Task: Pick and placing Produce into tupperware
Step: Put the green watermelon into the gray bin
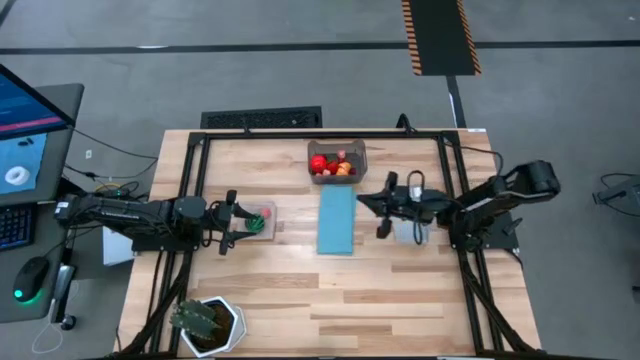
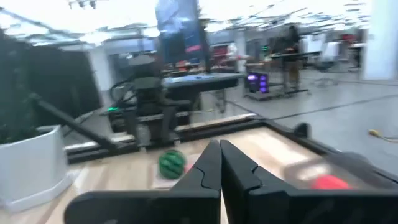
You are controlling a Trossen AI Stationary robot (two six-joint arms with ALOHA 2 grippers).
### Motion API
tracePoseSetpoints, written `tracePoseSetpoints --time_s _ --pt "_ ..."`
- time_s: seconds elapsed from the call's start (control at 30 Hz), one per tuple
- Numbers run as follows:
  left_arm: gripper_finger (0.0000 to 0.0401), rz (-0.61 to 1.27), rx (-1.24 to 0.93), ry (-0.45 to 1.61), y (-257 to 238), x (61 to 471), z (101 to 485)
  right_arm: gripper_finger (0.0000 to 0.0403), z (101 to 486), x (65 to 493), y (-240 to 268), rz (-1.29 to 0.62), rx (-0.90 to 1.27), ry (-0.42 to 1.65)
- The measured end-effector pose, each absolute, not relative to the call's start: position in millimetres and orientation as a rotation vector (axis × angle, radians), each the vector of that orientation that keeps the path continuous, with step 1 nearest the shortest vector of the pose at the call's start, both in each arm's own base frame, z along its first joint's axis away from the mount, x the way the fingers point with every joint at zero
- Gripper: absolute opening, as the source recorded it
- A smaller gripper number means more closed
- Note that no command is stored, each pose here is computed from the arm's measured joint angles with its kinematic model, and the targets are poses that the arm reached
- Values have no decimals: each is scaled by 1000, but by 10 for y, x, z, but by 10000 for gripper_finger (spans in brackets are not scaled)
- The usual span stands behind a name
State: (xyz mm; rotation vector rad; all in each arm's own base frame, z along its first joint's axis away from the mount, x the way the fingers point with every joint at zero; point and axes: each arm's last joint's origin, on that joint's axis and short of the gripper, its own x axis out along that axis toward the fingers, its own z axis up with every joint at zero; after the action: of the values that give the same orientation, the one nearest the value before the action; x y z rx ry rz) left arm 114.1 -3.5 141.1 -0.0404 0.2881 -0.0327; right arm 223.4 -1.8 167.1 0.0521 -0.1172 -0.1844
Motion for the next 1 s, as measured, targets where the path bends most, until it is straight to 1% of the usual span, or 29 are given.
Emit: tracePoseSetpoints --time_s 0.13,0.23,0.33,0.43,0.5,0.57,0.67,0.9,1.0 --pt "224 -33 -42 288 -35 1142 1412 23 1642 1970 -35 -261 70 -123" --pt "224 -32 -43 288 -35 1142 1412 12 1641 1808 -21 -251 74 -144" --pt "224 -32 -43 288 -35 1141 1411 11 1587 1634 -16 -253 72 -143" --pt "224 -32 -43 288 -35 1141 1411 20 1573 1600 -3 -277 53 -86" --pt "224 -32 -44 288 -35 1141 1411 22 1622 1556 13 -289 35 -96" --pt "224 -32 -43 288 -35 1142 1412 19 1649 1508 39 -273 9 -83" --pt "224 -33 -42 288 -35 1141 1411 11 1742 1405 92 -239 2 -120" --pt "224 -33 -35 288 -35 1141 1411 25 1697 1123 141 -237 28 -20" --pt "224 -33 -39 288 -35 1142 1412 20 1721 1019 145 -215 41 -54"
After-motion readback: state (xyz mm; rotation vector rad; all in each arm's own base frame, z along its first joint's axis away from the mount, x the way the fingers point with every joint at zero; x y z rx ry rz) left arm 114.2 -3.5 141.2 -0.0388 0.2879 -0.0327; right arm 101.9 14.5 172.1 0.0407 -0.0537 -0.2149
